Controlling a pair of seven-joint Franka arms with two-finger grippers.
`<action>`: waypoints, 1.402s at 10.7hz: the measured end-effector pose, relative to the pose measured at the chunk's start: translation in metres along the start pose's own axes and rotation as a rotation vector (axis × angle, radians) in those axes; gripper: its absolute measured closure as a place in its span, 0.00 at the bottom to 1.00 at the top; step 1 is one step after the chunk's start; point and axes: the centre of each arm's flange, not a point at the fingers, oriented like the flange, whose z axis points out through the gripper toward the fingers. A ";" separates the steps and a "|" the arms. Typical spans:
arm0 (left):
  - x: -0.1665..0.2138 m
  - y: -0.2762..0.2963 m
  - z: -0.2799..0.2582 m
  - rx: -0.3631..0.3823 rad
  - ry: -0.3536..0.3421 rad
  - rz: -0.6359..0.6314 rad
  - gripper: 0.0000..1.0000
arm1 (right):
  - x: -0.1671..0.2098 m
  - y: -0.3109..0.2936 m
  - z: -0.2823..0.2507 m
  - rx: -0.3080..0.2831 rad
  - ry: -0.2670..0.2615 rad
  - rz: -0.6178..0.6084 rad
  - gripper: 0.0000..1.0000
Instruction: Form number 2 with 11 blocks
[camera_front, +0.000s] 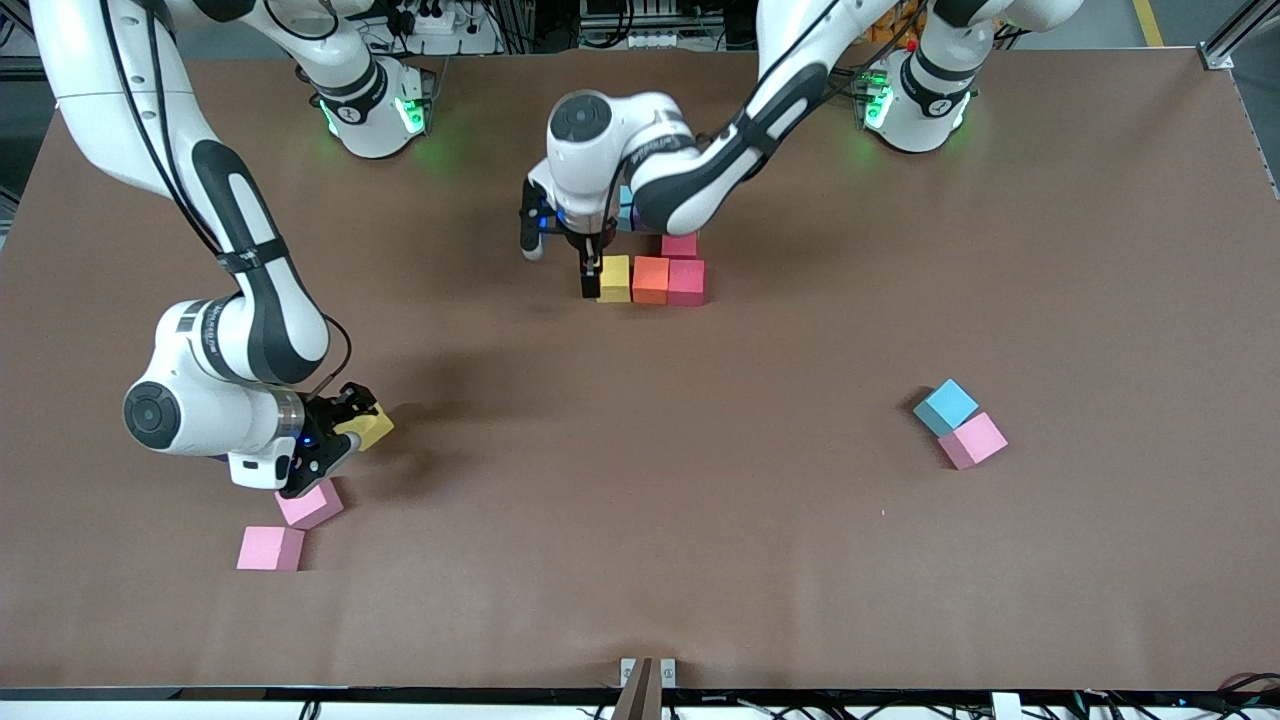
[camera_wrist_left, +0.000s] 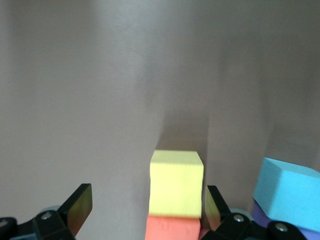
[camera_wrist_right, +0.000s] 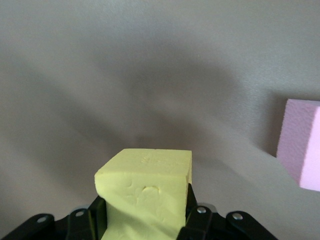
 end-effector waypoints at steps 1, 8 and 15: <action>-0.006 -0.005 -0.037 0.008 -0.010 -0.051 0.00 | 0.002 -0.004 0.001 0.002 0.001 0.020 0.41; -0.296 -0.248 -0.192 0.046 -0.152 -0.723 0.00 | 0.035 -0.057 0.006 -0.006 -0.003 0.143 0.41; -0.492 -0.317 -0.099 -0.059 -0.297 -1.295 0.00 | 0.082 -0.154 0.018 -0.016 0.054 0.293 0.41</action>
